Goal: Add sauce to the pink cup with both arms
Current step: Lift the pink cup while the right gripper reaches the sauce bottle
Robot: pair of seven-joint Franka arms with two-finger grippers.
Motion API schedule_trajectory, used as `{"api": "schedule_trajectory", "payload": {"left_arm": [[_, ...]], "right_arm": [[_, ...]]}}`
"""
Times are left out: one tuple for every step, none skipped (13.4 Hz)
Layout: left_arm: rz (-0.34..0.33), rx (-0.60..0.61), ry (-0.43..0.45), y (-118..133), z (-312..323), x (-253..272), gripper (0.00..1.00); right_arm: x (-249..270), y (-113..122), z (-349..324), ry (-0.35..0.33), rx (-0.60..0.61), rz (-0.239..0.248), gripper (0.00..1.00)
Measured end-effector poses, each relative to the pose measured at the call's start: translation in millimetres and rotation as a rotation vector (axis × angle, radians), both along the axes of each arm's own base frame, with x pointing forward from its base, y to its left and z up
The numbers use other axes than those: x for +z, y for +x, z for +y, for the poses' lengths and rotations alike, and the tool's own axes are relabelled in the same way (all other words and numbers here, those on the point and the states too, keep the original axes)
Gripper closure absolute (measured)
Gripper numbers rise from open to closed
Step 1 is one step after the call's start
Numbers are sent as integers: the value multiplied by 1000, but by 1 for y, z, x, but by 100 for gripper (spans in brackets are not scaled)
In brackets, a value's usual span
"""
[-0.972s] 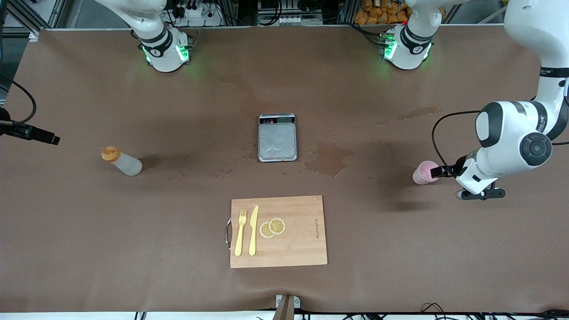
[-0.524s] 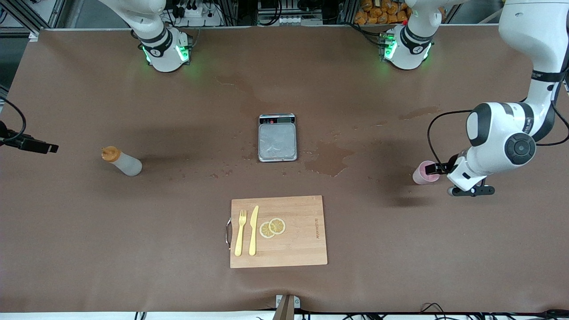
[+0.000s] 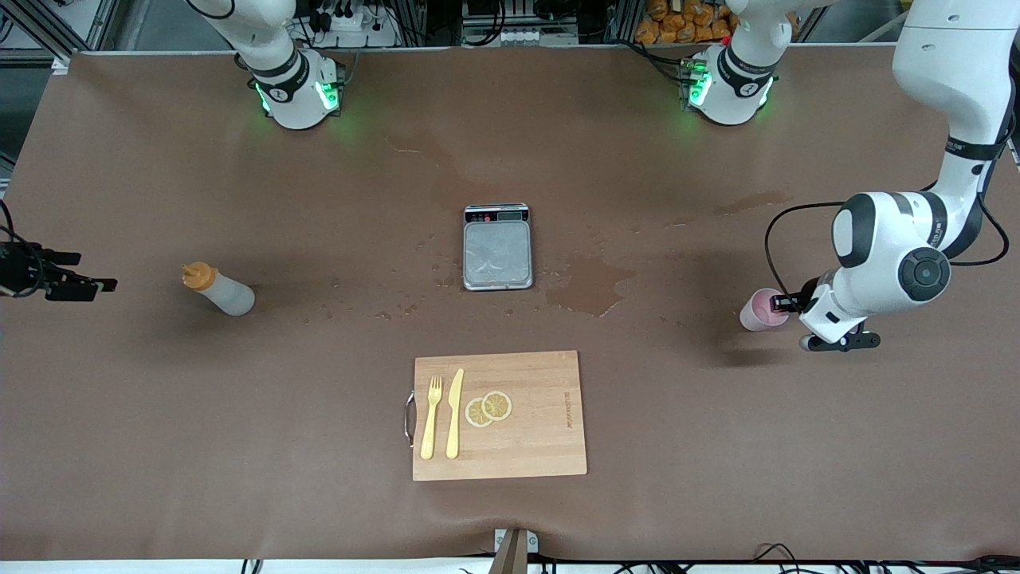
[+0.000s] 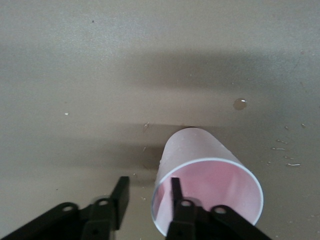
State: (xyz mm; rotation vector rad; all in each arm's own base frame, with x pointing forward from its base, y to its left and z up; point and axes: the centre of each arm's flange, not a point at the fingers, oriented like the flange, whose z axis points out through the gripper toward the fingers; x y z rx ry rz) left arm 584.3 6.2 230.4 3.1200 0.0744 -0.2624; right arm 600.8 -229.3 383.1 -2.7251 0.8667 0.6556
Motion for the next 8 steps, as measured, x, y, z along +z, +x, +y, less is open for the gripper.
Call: {"api": "schedule_trajectory", "payload": {"left_arm": [[-1,-1,-1,0,-1,0,77],[-3,-2,-1,0,-2,0,86],[-8,-4,-2,2,-3,2,96],[-16,-8,-3,4,-5,5,97],[-28,-11,-4,6,-7,9,97],[-44,-16,-5,10,-10,16,97],[-64,-25,-7,13,-15,27,97],[-89,-37,-9,16,-23,41,97]], "right_arm": [[-17,1,-7,26,-41,21,0],[-33,1,-13,52,-89,45,0],[-51,0,-19,85,-143,70,0],[-68,-1,-24,118,-193,92,0],[-82,-2,-28,148,-243,113,0],[-94,-3,-31,177,-295,135,0],[-103,-4,-33,202,-337,153,0],[-112,-5,-34,223,-366,169,0]]}}
